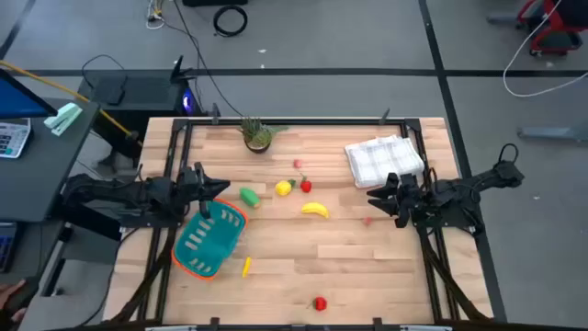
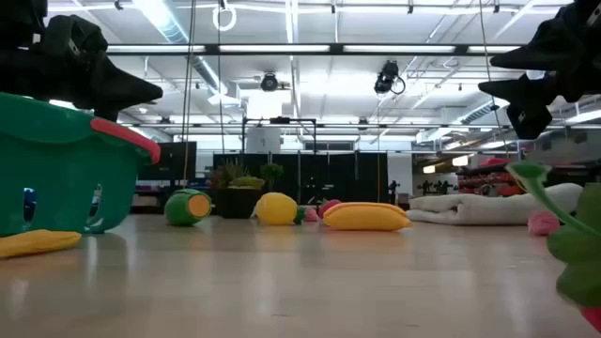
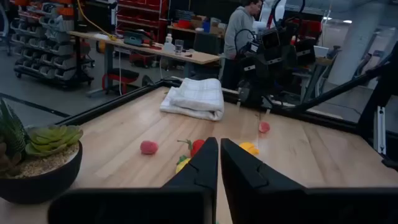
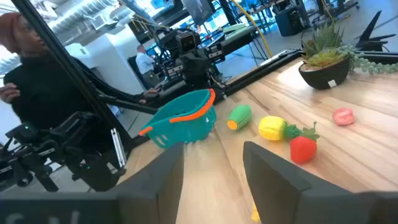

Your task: Pick and placing Produce into tupperware

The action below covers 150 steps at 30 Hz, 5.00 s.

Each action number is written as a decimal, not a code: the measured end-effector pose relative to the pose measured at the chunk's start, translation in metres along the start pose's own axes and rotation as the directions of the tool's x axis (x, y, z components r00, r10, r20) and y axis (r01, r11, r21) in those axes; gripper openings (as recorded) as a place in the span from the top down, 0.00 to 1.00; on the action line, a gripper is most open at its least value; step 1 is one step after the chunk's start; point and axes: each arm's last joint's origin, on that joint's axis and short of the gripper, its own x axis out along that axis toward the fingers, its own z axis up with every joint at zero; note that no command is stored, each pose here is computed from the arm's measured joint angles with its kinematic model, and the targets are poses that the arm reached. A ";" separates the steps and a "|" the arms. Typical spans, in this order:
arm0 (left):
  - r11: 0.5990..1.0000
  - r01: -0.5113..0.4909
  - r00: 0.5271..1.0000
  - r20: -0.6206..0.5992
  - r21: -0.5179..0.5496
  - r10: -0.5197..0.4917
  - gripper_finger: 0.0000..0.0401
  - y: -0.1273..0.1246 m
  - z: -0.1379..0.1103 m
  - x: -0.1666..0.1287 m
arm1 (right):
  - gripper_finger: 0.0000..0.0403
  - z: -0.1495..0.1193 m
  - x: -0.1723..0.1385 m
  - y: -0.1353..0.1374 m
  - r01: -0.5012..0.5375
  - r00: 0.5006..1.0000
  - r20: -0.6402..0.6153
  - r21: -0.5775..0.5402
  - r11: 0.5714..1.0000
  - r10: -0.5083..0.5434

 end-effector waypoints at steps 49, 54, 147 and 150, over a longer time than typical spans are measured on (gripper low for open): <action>0.973 0.058 0.988 0.153 -0.221 -0.024 0.92 -0.003 0.018 -0.002 | 0.57 0.000 0.000 0.000 0.000 1.000 0.000 0.000 1.000 0.000; 0.964 0.078 0.978 0.207 -0.256 -0.024 0.92 -0.005 0.037 -0.005 | 0.57 0.000 0.000 0.000 0.014 1.000 0.008 -0.006 1.000 -0.014; 0.886 -0.353 0.838 -0.319 0.300 0.442 0.92 -0.051 0.319 0.077 | 0.38 -0.031 0.125 0.020 0.996 -0.047 -0.848 -0.078 0.036 -0.528; 0.882 -0.367 0.833 -0.317 0.295 0.453 0.93 -0.049 0.319 0.077 | 0.38 -0.034 0.126 0.016 0.995 -0.015 -0.852 -0.064 0.076 -0.523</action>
